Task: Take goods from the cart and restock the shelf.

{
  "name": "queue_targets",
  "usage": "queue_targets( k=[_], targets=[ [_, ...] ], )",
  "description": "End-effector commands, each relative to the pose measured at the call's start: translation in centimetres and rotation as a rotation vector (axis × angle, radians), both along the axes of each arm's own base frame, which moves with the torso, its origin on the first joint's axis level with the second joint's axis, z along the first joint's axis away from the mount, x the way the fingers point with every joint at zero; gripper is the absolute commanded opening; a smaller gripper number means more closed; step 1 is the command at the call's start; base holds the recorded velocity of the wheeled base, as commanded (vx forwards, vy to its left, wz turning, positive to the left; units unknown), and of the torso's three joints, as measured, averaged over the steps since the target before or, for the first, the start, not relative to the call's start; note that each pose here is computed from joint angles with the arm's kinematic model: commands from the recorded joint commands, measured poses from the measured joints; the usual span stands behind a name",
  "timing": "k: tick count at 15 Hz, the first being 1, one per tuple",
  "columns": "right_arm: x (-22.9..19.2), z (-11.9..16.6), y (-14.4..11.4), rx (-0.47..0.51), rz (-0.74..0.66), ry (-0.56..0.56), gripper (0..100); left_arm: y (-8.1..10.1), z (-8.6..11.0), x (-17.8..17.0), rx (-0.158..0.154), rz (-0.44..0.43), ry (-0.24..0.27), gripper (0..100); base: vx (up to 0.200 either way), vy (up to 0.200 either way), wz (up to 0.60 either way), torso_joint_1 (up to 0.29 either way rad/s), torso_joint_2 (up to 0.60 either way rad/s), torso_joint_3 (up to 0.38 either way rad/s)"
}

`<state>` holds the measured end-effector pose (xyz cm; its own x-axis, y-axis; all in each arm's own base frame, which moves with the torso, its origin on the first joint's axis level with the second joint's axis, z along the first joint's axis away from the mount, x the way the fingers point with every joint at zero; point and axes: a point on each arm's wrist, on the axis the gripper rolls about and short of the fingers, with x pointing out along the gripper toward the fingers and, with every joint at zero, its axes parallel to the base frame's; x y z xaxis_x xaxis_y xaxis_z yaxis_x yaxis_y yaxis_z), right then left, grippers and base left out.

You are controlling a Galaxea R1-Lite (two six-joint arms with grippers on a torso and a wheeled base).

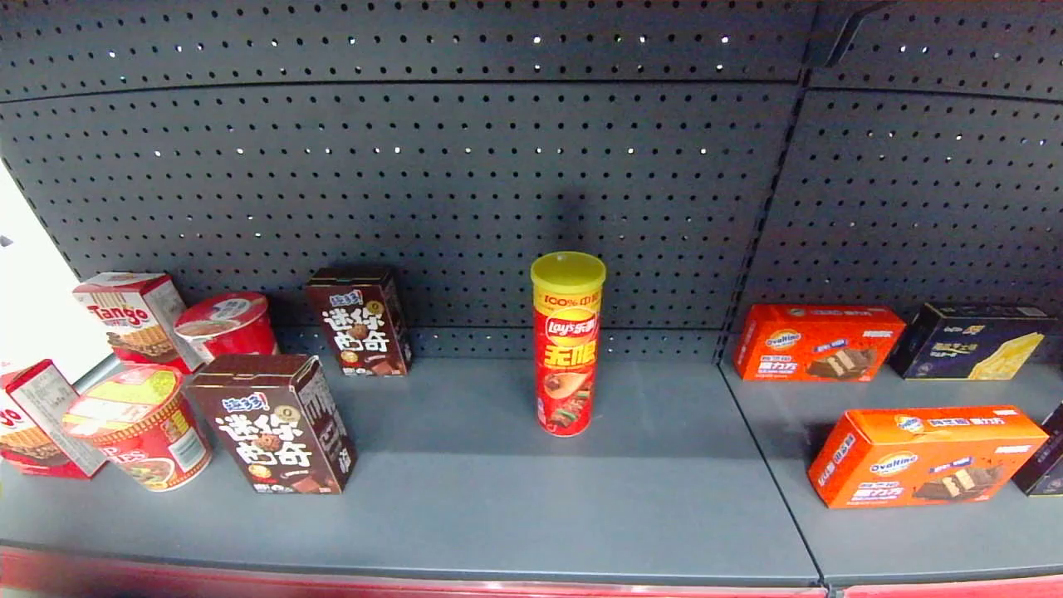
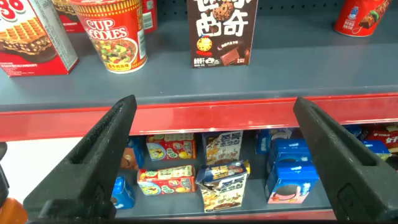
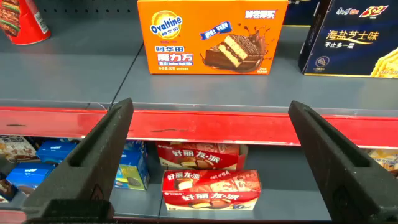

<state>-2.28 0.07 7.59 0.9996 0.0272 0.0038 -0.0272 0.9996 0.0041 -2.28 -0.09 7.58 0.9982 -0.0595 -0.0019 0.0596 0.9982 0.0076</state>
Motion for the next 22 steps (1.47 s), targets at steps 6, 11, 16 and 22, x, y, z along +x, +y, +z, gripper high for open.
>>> queue_targets(
  k=[6, 11, 16, 22],
  targets=[
    [0.0, 0.0, 0.0, -0.004, 0.0, -0.001, 100, 0.0, 0.0, 0.0, 0.0, 0.0, 0.0, 100, 0.0, 0.0, 0.5, 0.0, 0.0, 0.0],
    [0.0, 0.0, 0.0, -0.003, 0.0, -0.001, 100, 0.0, 0.0, 0.0, 0.0, -0.003, 0.0, 100, 0.0, 0.0, 0.6, 0.002, 0.0, 0.001],
    [0.0, 0.0, 0.0, -0.003, -0.001, -0.001, 100, -0.01, 0.0, 0.0, 0.0, -0.008, 0.0, 100, 0.0, 0.0, 0.6, 0.003, 0.01, 0.002],
    [0.0, 0.0, 0.0, -0.003, -0.001, -0.001, 100, -0.01, 0.0, 0.0, 0.0, -0.006, 0.0, 100, 0.0, 0.0, 0.6, 0.004, 0.0, 0.001]
  ],
)
